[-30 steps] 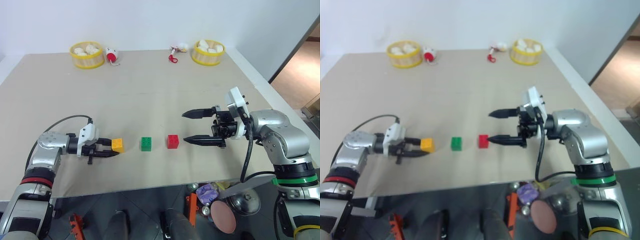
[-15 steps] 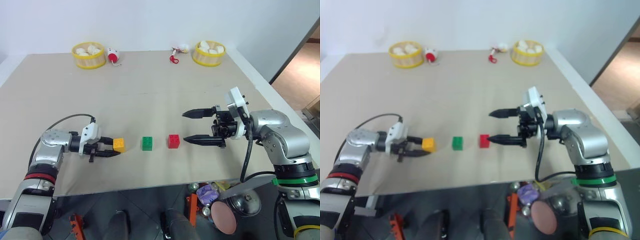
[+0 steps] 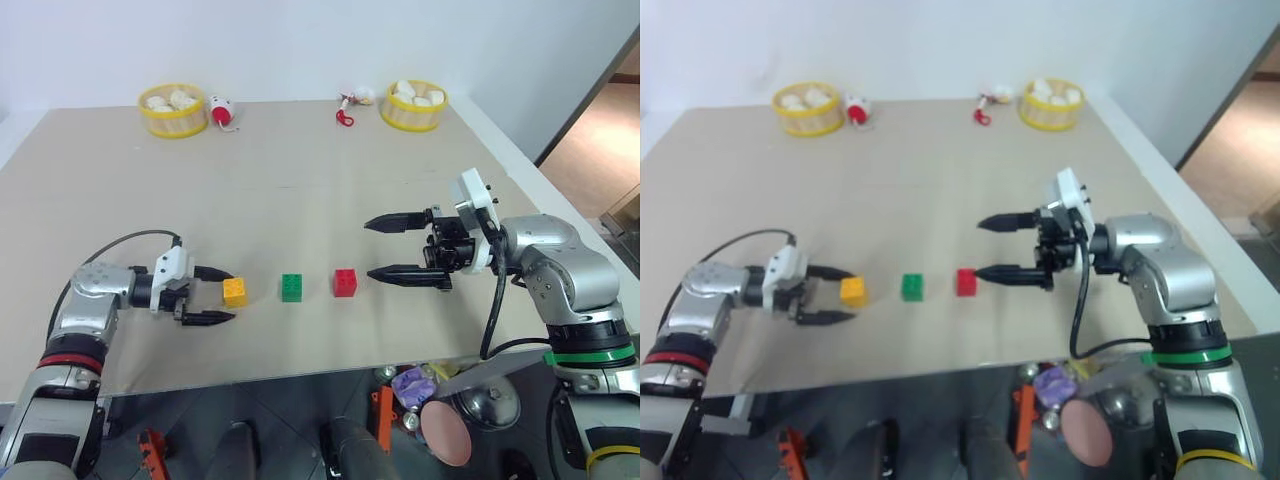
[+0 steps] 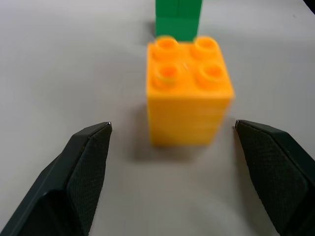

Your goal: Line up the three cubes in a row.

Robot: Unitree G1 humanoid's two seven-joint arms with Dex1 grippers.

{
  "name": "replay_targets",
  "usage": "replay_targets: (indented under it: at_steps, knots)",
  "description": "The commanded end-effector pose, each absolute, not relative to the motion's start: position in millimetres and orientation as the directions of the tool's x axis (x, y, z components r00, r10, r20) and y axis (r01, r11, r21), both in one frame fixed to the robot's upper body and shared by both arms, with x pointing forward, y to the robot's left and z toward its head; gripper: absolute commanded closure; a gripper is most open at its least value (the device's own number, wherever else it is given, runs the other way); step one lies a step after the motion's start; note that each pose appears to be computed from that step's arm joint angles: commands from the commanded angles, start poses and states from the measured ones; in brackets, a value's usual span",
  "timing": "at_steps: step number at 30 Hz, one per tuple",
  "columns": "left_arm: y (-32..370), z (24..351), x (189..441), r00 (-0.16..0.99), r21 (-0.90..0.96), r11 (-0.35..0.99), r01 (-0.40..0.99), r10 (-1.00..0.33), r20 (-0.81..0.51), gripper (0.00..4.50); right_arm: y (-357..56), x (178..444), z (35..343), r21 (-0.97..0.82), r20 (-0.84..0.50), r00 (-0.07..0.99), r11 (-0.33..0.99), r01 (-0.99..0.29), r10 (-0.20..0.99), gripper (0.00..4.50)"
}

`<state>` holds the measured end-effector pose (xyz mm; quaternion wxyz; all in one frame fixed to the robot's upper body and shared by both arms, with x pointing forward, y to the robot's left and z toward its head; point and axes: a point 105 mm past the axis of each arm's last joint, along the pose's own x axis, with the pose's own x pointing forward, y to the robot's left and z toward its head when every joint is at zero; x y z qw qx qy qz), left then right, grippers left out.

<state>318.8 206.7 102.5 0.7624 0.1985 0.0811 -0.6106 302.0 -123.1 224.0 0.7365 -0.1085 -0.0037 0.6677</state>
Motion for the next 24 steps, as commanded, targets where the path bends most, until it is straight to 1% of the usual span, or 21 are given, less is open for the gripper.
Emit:
replay_targets:
  at_steps: [1,4,7,8,10,11,12,15,17,18,19,20,22,24]
  knots:
    - [233,109,309,0.287,0.21,0.218,0.953,-0.87,-0.401,0.34,-121,304,236,-0.215,-0.137,0.09,0.06,-0.975,0.986,0.0]
    - [252,117,304,0.357,0.227,0.287,0.931,-0.846,-0.396,0.34,-121,307,238,-0.221,-0.14,0.086,0.054,-0.974,0.986,0.0]
    - [269,132,301,0.46,0.263,0.385,0.885,-0.814,-0.354,0.34,-123,311,237,-0.222,-0.144,0.093,0.06,-0.973,0.985,0.0]
    - [273,135,298,0.492,0.271,0.417,0.868,-0.8,-0.344,0.34,-125,314,235,-0.222,-0.148,0.111,0.076,-0.972,0.983,0.0]
    - [279,137,289,0.56,0.248,0.503,0.828,-0.76,-0.329,0.34,-136,327,227,-0.224,-0.172,0.188,0.147,-0.963,0.967,0.0]
    - [279,141,282,0.602,0.232,0.555,0.798,-0.747,-0.283,0.34,-146,338,224,-0.214,-0.171,0.251,0.213,-0.953,0.953,0.0]
    - [278,145,277,0.628,0.218,0.589,0.778,-0.737,-0.251,0.34,-153,344,222,-0.206,-0.17,0.291,0.255,-0.945,0.942,0.0]
    - [278,153,267,0.736,0.158,0.719,0.677,-0.658,-0.159,0.34,-172,355,217,-0.189,-0.17,0.371,0.34,-0.921,0.913,0.0]
    - [282,156,261,0.82,0.133,0.809,0.573,-0.563,-0.102,0.34,-187,360,211,-0.175,-0.173,0.435,0.407,-0.897,0.884,0.0]
    - [289,157,260,0.88,0.114,0.873,0.474,-0.47,-0.062,0.34,-194,361,206,-0.166,-0.171,0.476,0.451,-0.877,0.863,0.0]
    - [293,157,259,0.916,0.096,0.911,0.401,-0.399,-0.038,0.34,-200,362,202,-0.16,-0.171,0.503,0.48,-0.863,0.847,0.0]
    - [299,157,258,0.954,0.077,0.951,0.299,-0.299,-0.011,0.34,-203,362,197,-0.153,-0.158,0.536,0.516,-0.843,0.829,0.0]
    - [305,155,257,0.987,0.024,0.987,0.158,-0.159,0.021,0.34,-206,364,190,-0.123,-0.123,0.6,0.588,-0.799,0.79,0.0]
    - [304,154,259,0.996,-0.029,0.996,0.082,-0.08,0.048,0.34,-207,367,183,-0.087,-0.09,0.661,0.655,-0.75,0.745,0.0]
